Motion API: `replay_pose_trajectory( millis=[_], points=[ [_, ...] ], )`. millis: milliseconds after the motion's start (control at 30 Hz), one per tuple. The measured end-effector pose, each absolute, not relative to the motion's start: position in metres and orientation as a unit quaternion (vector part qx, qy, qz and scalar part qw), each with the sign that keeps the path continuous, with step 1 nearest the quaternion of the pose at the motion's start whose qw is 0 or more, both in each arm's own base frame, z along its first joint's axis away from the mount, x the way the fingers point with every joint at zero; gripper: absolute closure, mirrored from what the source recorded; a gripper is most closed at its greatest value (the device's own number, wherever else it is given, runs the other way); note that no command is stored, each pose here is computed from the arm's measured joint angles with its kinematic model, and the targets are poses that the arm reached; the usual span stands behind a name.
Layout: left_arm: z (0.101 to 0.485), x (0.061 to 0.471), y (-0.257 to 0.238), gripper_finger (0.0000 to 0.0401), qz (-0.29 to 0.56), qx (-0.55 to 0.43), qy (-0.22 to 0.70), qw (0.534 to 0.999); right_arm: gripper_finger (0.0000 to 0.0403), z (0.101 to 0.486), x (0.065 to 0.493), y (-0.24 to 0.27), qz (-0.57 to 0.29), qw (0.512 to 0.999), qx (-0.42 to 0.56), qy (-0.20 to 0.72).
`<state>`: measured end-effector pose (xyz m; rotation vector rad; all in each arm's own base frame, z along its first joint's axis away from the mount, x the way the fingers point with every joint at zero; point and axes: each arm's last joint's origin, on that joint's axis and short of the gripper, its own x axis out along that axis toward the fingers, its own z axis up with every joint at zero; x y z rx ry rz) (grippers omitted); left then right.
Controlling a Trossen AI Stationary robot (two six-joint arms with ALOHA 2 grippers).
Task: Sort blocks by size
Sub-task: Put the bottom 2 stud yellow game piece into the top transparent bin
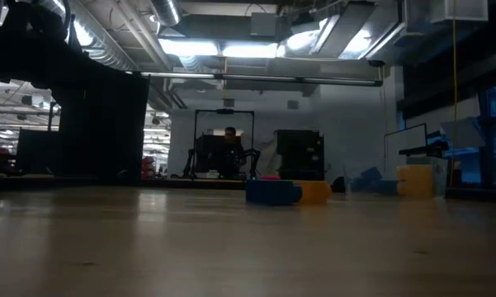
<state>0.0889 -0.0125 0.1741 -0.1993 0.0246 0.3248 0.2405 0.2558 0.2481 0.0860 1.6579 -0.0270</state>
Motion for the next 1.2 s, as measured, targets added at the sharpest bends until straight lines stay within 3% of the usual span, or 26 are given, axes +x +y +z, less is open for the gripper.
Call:
replay_pose_trajectory(
  millis=[333, 600, 1200],
  points=[
    [0.174, 0.089, -0.013, 0.0294, 0.161, -0.099, 0.012, 0.982, 0.0150, 0.243, 0.263, 0.235, 0.022, 0.681, 0.000, 0.732],
    [0.174, 0.089, -0.013, 0.0294, 0.161, -0.099, 0.012, 0.982, 0.0121, 0.215, 0.260, 0.232, 0.044, 0.668, -0.006, 0.743],
    [0.174, 0.089, -0.013, 0.0294, 0.161, -0.099, 0.012, 0.982, 0.0127, 0.169, 0.249, 0.224, 0.055, 0.655, 0.002, 0.754]
  ],
)
